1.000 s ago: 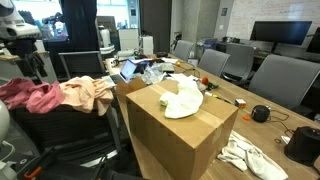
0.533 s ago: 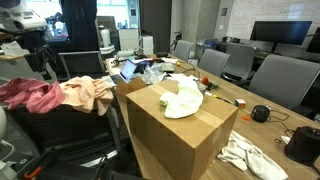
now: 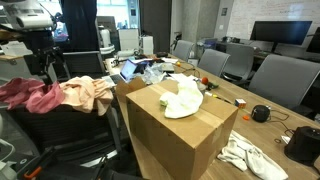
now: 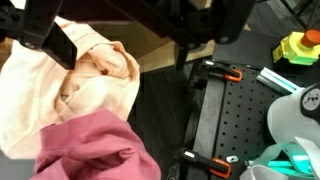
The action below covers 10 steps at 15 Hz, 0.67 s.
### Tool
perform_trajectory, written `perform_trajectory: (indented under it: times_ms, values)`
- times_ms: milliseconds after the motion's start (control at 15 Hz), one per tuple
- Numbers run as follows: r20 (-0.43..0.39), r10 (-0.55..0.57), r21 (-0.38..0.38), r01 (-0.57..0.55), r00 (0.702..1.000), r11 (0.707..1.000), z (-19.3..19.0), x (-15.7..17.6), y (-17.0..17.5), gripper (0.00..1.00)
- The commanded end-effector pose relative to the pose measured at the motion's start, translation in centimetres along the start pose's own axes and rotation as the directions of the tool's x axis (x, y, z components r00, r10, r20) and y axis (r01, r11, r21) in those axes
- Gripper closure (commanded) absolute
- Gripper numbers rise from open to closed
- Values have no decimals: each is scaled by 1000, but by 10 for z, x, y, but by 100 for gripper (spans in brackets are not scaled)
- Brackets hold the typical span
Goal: Get the three objects from the cardboard box then put them on the headrest of the grey chair
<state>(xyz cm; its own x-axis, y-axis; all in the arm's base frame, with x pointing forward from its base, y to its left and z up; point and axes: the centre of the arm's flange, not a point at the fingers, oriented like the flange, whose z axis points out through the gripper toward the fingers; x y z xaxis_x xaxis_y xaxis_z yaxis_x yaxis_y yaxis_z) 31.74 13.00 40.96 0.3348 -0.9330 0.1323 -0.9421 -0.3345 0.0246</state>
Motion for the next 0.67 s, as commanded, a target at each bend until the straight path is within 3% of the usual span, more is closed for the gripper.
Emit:
perform_trajectory:
  times_ms: [0,333,600]
  values:
    - [30,95,-24,-94,995,995,-1,6,38,0]
    - [54,187,-66,-183,981,981,-3,6,65,0]
    - [39,264,-14,-264,964,965,-15,19,66,0]
